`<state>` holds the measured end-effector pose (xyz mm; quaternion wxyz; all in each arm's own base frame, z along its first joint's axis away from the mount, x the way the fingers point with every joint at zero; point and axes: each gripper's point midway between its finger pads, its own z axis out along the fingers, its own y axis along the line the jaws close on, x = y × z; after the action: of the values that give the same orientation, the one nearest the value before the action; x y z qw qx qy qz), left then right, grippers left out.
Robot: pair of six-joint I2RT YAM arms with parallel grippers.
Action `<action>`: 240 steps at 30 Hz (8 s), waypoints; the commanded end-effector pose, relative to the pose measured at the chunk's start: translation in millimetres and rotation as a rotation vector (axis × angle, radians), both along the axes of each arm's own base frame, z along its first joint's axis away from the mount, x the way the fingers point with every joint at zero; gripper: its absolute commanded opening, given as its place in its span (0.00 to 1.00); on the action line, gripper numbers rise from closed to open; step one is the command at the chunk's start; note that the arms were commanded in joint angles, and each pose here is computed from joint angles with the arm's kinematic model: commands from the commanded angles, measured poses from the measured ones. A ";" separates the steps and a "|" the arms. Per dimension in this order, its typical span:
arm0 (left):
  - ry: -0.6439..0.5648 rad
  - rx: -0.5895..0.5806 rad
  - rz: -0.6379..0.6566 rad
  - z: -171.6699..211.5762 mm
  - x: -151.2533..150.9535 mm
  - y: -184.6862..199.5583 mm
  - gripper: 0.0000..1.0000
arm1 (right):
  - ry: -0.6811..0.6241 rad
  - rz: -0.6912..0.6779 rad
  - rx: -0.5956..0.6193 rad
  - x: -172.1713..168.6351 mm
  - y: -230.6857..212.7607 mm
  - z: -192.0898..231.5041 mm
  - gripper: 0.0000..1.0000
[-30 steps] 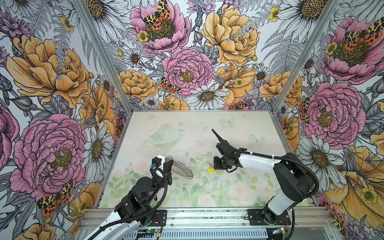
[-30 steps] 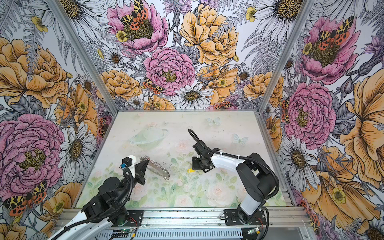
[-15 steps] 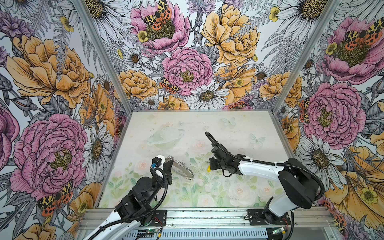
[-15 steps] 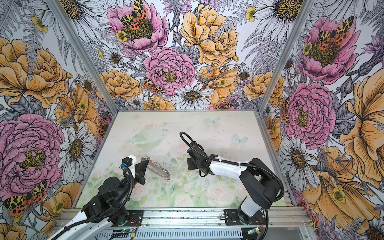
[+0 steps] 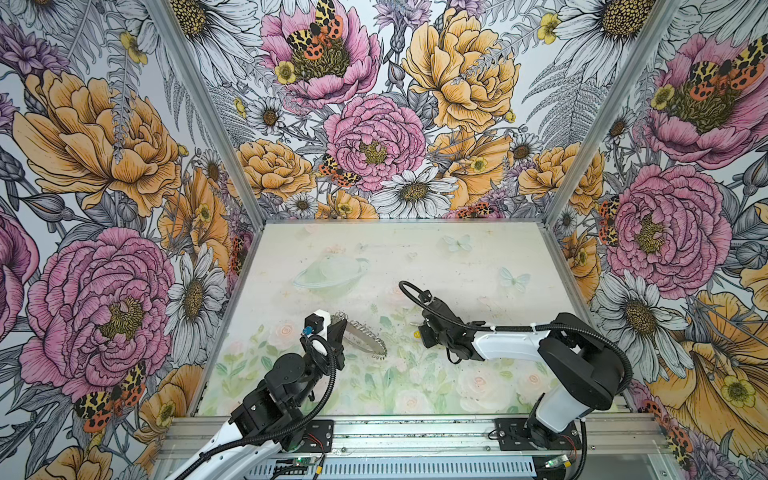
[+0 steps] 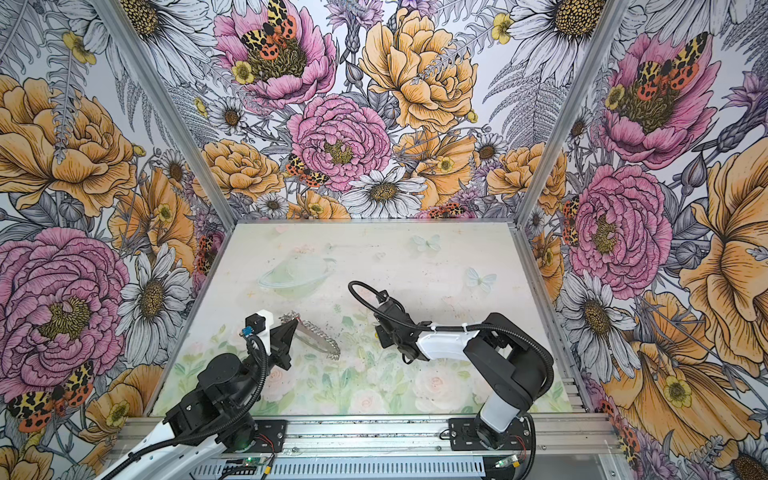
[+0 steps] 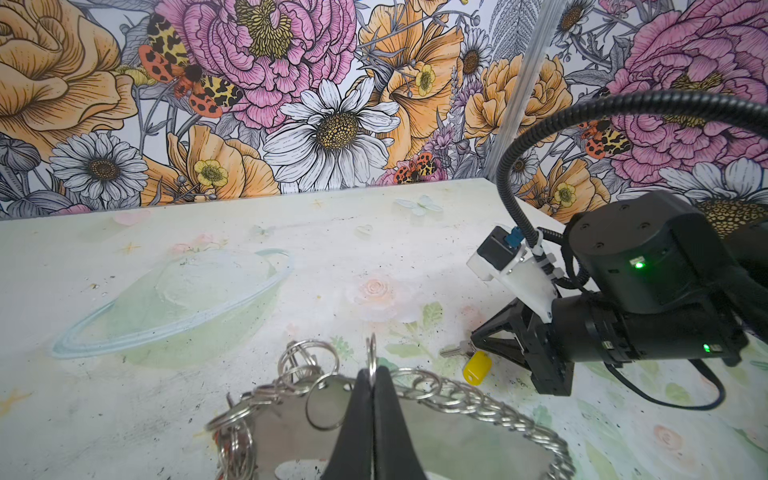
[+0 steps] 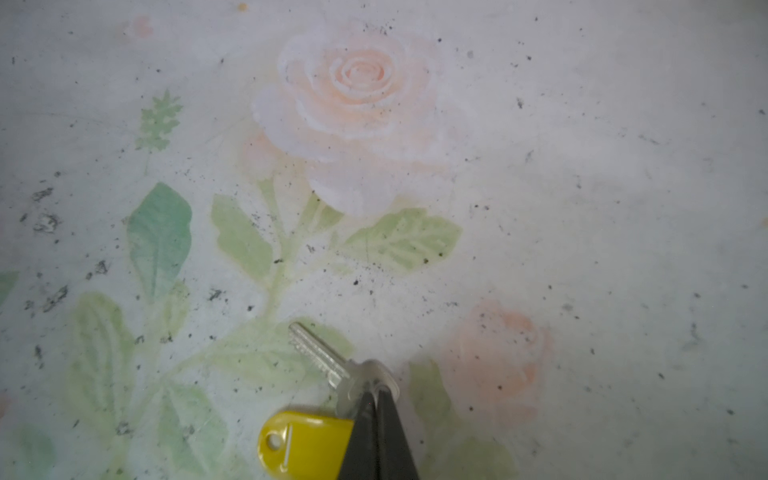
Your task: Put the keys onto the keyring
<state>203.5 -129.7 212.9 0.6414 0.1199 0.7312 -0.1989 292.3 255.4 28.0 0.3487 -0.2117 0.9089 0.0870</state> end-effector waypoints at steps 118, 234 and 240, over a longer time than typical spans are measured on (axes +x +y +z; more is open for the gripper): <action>0.014 -0.021 -0.301 4.2 -6.5 -63.8 0.00 | -0.331 0.090 0.545 -22.0 -1.9 164.3 0.00; -0.195 0.347 -0.687 -37.1 -35.9 -154.0 0.00 | -0.021 0.420 0.639 -102.8 54.5 155.5 0.00; -0.198 0.354 -0.670 -37.1 -33.6 -152.2 0.00 | 0.004 0.436 0.665 -105.5 60.6 159.8 0.00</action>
<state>165.4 -281.8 156.3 0.5479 0.4903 0.6274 -0.2565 187.1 309.4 174.6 0.3660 -0.2700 0.7758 0.4375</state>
